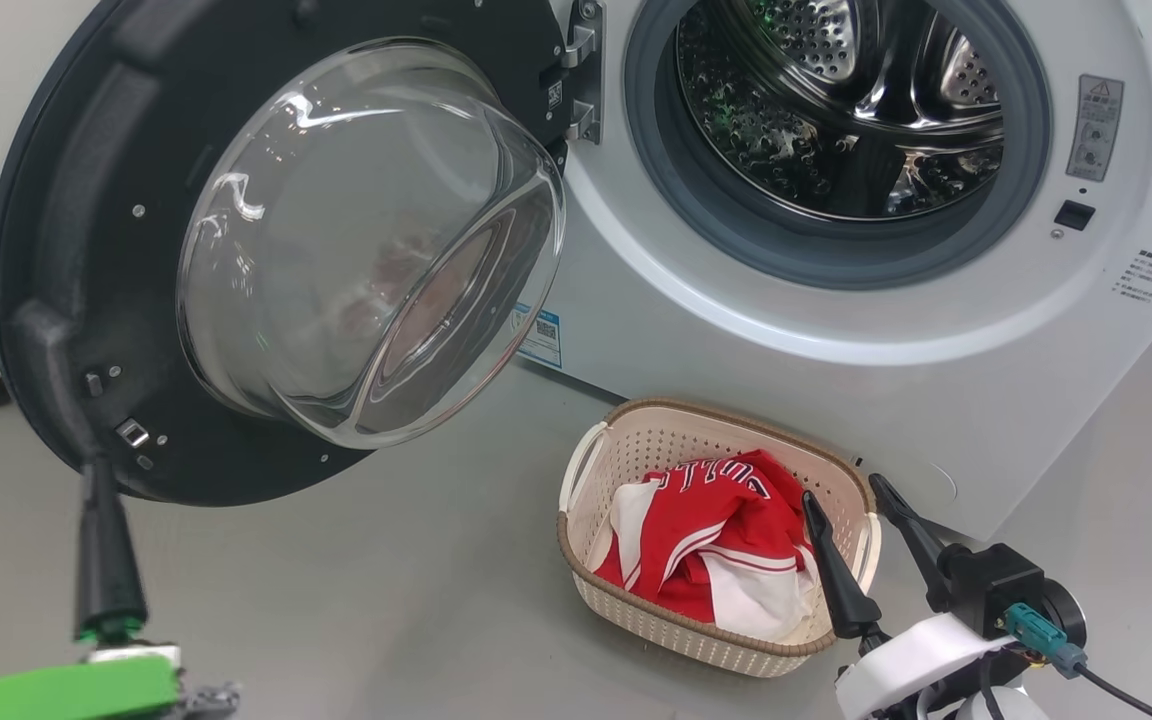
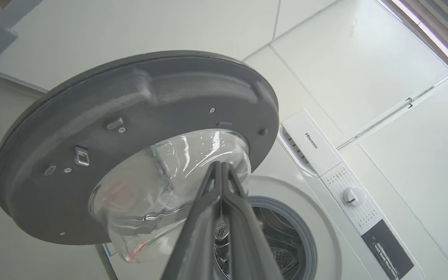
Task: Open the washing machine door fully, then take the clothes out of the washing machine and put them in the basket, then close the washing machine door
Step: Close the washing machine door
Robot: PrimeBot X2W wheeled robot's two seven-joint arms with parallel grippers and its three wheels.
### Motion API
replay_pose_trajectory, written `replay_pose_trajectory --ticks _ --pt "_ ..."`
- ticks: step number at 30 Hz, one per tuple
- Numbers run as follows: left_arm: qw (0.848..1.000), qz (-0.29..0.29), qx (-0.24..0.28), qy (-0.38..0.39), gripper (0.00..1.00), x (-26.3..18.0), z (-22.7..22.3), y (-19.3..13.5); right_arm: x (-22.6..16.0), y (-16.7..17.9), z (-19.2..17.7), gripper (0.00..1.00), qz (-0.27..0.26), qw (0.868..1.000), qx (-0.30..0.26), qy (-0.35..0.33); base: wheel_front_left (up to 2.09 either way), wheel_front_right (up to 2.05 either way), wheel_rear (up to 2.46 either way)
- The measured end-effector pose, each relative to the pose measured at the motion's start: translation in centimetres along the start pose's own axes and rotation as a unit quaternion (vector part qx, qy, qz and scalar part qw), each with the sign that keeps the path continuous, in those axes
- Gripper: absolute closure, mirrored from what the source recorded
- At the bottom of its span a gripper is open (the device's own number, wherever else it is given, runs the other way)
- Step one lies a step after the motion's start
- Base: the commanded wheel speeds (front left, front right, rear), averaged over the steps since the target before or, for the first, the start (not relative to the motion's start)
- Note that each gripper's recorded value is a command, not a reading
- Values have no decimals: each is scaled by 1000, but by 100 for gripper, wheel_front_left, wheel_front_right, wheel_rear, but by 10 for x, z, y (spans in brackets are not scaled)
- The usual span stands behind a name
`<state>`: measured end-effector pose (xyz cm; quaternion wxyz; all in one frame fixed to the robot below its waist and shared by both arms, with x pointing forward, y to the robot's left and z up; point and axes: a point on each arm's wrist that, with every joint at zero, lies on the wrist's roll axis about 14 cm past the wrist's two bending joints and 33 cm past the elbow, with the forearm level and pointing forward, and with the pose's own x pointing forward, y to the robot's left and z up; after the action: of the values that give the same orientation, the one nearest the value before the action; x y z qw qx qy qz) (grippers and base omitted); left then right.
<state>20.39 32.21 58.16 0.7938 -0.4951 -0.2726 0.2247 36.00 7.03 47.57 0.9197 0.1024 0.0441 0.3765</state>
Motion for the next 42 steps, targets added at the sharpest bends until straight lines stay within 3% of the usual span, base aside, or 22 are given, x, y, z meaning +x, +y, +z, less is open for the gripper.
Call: replay_pose_trajectory --ticks 6,14,21,32,42 --pt "988 -37 -118 -95 100 16 61 -13 1 -4 -2 0 -4 1000 4 1 0 0 0" --pt "981 -53 -134 -130 100 36 115 -14 4 -9 -5 0 -11 1000 10 2 0 0 0" --pt "979 11 -145 -146 100 60 157 19 11 -13 -4 0 -10 1000 8 -2 0 0 0" --pt "985 59 -153 -61 100 104 143 37 9 -33 -5 0 -29 1000 -1 -2 0 0 0" --pt "984 109 -124 71 100 133 82 57 8 -50 -5 0 -48 999 -3 -4 0 0 0"
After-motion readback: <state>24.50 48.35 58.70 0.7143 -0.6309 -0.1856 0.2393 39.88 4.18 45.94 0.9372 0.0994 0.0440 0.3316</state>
